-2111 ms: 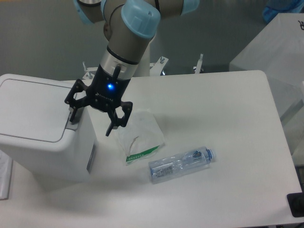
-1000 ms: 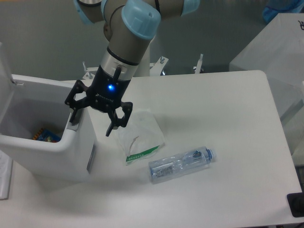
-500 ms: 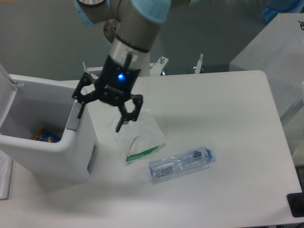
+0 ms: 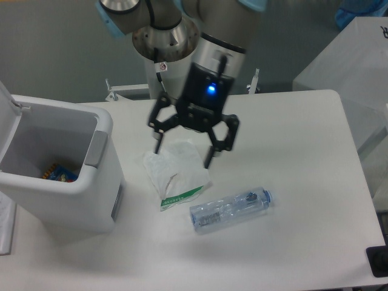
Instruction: Open the trash can
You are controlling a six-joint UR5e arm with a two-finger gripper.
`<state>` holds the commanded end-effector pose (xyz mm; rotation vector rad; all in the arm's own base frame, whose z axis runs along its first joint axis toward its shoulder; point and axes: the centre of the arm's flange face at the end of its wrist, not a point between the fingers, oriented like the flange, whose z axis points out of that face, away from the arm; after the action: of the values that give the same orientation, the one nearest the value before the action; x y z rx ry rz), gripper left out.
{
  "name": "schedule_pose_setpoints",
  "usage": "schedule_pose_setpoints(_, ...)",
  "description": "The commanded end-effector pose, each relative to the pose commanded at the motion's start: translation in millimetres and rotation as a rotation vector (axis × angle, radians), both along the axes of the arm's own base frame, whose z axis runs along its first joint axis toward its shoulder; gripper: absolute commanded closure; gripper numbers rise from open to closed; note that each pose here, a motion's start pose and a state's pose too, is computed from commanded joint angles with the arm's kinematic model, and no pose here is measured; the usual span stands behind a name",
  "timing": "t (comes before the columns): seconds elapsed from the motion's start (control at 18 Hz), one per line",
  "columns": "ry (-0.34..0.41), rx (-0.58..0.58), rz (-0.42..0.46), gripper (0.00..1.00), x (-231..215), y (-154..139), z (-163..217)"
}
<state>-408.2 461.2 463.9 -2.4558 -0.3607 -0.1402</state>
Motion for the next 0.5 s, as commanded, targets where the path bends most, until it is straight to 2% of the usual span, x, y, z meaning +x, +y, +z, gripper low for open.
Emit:
schedule_pose_setpoints(0.11, 0.090, -0.141, 0.010, 0.00, -19, -10, -21)
schedule_pose_setpoints(0.22, 0.137, -0.214, -0.026, 0.00, -31, -15, -38)
schedule_pose_setpoints(0.5, 0.238, -0.351, -0.186, 0.00, -91, -55, -87)
